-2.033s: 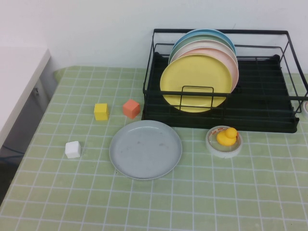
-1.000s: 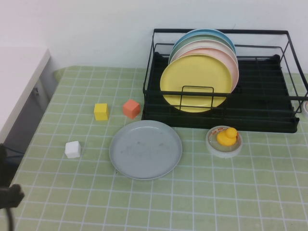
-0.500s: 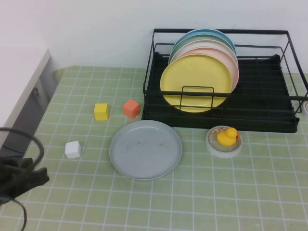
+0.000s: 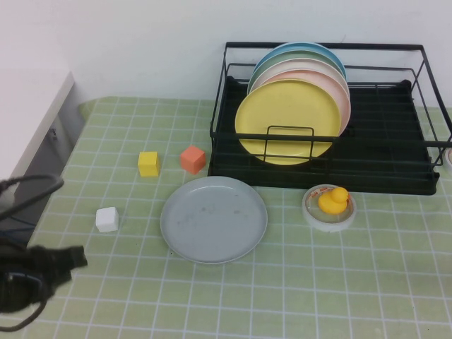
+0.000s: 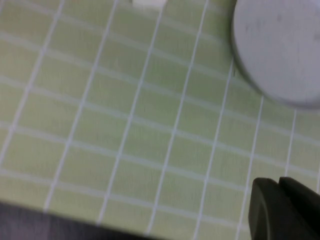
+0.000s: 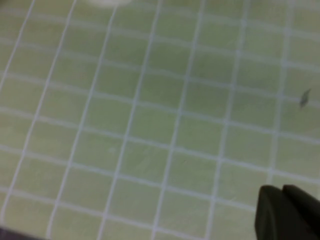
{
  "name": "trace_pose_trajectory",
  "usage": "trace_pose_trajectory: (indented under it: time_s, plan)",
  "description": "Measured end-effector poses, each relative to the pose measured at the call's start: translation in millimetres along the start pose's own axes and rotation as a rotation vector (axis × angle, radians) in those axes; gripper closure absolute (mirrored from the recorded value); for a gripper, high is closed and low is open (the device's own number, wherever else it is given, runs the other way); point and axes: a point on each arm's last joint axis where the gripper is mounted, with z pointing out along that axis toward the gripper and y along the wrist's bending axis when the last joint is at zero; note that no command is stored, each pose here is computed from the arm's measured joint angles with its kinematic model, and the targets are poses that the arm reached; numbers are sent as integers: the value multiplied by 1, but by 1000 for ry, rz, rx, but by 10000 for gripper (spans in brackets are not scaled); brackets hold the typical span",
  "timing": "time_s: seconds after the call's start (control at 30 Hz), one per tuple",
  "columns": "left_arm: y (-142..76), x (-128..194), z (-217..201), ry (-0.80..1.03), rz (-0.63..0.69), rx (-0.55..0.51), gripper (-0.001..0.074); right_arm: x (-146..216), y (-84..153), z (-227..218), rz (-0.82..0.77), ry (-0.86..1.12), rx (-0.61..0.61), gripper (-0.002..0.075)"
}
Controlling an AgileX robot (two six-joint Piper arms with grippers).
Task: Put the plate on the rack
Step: Pick up the plate from the table
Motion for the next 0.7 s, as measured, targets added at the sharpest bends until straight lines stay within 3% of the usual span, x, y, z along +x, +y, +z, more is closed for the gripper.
trace_pose_trajectory:
  time_s: [0.13,0.7]
  plan:
    - [0,9,-1,102,-31,-7,736,0,6,15,4,71,-79,728]
    - [-7,9,42,110,-262,134,736,-13,32,25,192,33,-381,728]
